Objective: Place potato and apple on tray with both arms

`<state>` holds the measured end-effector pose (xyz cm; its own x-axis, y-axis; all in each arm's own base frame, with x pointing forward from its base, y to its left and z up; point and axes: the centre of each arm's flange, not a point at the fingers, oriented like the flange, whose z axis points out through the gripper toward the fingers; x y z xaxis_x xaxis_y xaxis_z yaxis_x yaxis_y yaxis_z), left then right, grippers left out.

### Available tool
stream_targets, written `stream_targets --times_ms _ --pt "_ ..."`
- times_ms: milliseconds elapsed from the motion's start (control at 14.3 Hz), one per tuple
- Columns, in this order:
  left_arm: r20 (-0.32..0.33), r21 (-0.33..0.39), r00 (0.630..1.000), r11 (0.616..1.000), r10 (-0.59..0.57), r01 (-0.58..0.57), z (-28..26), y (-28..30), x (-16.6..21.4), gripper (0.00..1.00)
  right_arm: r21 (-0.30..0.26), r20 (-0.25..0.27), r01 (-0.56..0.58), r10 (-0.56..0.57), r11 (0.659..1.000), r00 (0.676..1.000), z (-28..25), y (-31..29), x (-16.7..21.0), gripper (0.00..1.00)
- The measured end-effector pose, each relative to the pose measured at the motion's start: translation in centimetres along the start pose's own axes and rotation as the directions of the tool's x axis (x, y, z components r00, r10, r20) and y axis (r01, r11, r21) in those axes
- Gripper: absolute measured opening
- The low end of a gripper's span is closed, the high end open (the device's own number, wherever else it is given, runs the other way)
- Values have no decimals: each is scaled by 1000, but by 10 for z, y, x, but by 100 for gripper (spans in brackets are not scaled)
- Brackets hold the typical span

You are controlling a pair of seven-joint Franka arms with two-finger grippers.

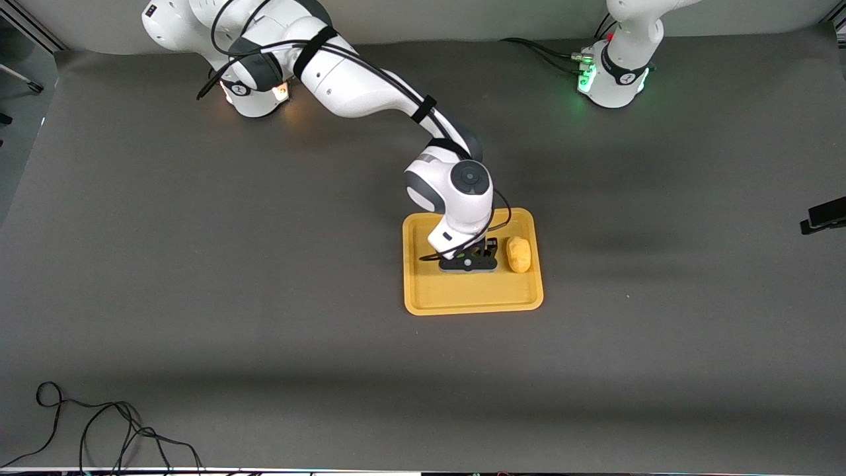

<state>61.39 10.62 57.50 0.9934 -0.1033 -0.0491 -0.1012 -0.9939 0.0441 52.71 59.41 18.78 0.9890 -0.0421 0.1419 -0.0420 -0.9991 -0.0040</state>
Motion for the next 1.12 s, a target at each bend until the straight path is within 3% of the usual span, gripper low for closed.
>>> stream_targets --times_ms 140,209,419,628,837,1116 --pt "-3 -4 1000 1000 22 -22 -1 8 1 100 4 -4 -3 3 1000 1000 -2 1 3 99" --pt "-1 10 1000 1000 28 -28 -3 12 1 100 10 -8 -3 3 1000 1000 -9 -1 5 100" --pt "-5 24 999 999 49 -49 -11 27 1 100 1 -1 -12 12 1000 1000 -64 -4 15 100" --pt "-16 15 996 996 84 -84 -16 43 2 100 -22 19 -49 49 999 999 -165 16 35 100" --pt "-22 10 993 993 114 -113 -18 61 5 100 -51 45 -97 100 994 994 -259 63 58 100" --pt "-28 8 997 997 78 -77 -21 69 6 100 -86 93 -58 66 995 993 -345 157 95 100"
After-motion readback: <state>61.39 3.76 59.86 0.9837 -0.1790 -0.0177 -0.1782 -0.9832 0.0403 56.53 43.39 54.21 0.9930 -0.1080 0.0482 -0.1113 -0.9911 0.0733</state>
